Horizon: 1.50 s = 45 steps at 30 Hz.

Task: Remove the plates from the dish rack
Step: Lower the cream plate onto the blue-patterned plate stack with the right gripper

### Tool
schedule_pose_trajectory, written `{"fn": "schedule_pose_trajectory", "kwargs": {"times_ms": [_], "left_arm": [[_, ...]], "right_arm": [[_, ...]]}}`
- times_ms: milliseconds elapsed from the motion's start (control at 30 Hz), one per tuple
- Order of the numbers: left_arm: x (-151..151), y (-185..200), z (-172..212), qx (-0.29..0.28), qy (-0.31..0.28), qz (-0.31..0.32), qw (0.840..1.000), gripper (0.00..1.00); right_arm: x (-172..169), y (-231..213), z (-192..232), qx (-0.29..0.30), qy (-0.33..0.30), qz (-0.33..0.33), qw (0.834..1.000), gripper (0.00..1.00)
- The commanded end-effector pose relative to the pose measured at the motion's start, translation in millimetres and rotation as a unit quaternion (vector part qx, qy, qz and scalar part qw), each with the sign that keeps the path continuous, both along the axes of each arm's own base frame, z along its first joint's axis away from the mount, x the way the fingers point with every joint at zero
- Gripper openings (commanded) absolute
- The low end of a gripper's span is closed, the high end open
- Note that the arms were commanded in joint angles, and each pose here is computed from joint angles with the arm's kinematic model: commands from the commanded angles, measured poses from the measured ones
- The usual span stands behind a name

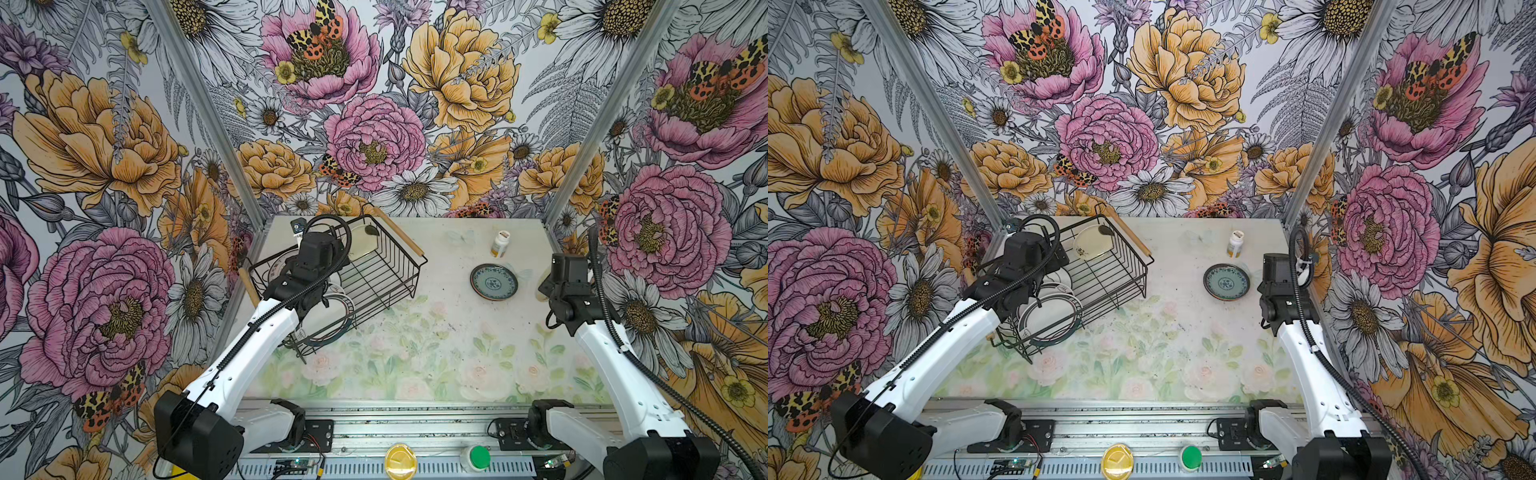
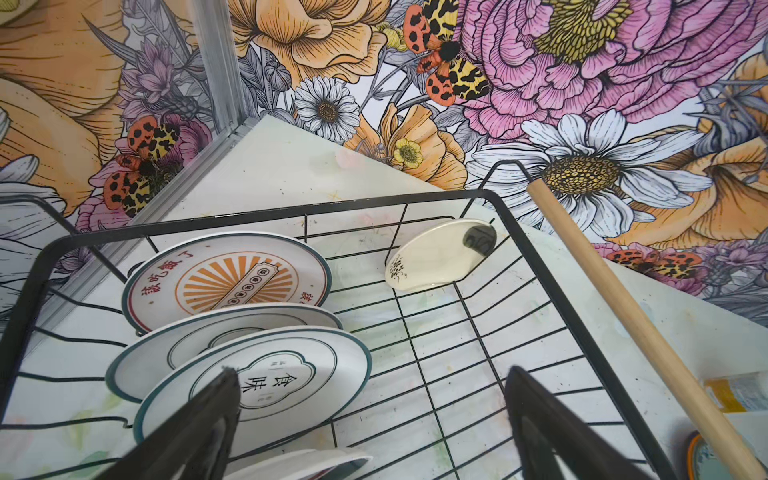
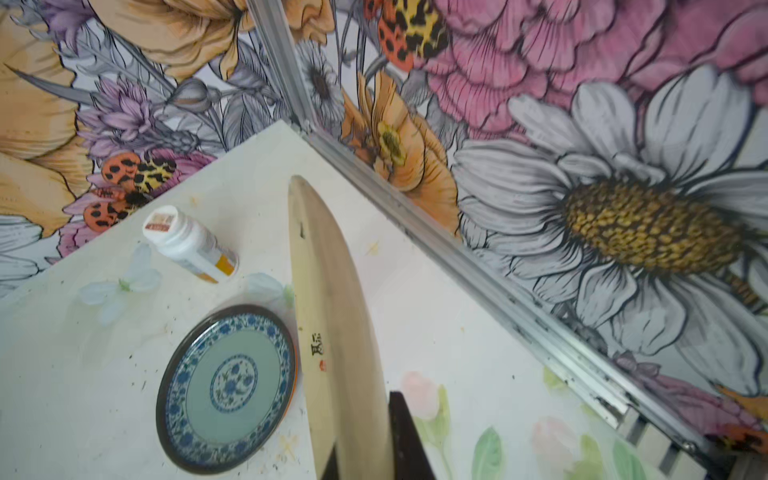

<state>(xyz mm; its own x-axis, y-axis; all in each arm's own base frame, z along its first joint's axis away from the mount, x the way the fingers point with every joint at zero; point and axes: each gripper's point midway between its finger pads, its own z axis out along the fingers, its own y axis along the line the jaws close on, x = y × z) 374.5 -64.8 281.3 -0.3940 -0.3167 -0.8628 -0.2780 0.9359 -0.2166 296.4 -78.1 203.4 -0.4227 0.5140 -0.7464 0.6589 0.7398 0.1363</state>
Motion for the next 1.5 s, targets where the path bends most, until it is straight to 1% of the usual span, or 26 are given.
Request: {"fn": "schedule_pose_trajectory", "kwargs": {"times_ms": [0,100,200,333,400,467,633,700,800,933,1067,1300,1467], "left_arm": [[10,5,18,0.019,-0.026,0.012,0.999,0.99],[14,6,20,0.017,-0.028,0.013,0.999,0.99],[16,1,22,0.008,-0.028,0.001,1.000,0.99],[13,-7,29,0.001,-0.051,-0.026,0.998,0.99],[10,-12,31,-0.012,-0.062,-0.044,0.997,0.99],[7,-10,35,-0.034,-0.072,-0.041,0.996,0.99],[5,-24,40,-0.098,-0.101,-0.112,0.984,0.99],[5,-25,39,-0.112,-0.104,-0.123,0.981,0.99],[7,-20,34,-0.123,-0.098,-0.117,0.981,0.99],[10,-20,29,-0.121,-0.092,-0.121,0.981,0.99],[9,-20,31,-0.118,-0.096,-0.122,0.981,0.99],[6,-21,36,-0.115,-0.107,-0.132,0.979,0.99],[6,-23,35,-0.116,-0.105,-0.138,0.978,0.99]], "right_arm": [[7,35,-14,0.130,-0.022,0.025,0.991,0.00],[15,53,-24,0.191,-0.029,0.051,0.980,0.00],[20,62,-36,0.233,-0.036,0.064,0.970,0.00],[30,68,-49,0.291,-0.068,0.075,0.952,0.00],[35,69,-53,0.310,-0.084,0.081,0.943,0.00],[41,69,-56,0.322,-0.095,0.088,0.938,0.00],[55,70,-70,0.357,-0.113,0.090,0.923,0.00],[61,71,-75,0.366,-0.121,0.089,0.918,0.00],[70,68,-82,0.370,-0.124,0.087,0.917,0.00],[80,66,-89,0.372,-0.124,0.085,0.916,0.00],[89,62,-95,0.370,-0.120,0.082,0.918,0.00],[101,62,-106,0.382,-0.119,0.079,0.913,0.00],[105,60,-112,0.384,-0.116,0.074,0.913,0.00]]}}
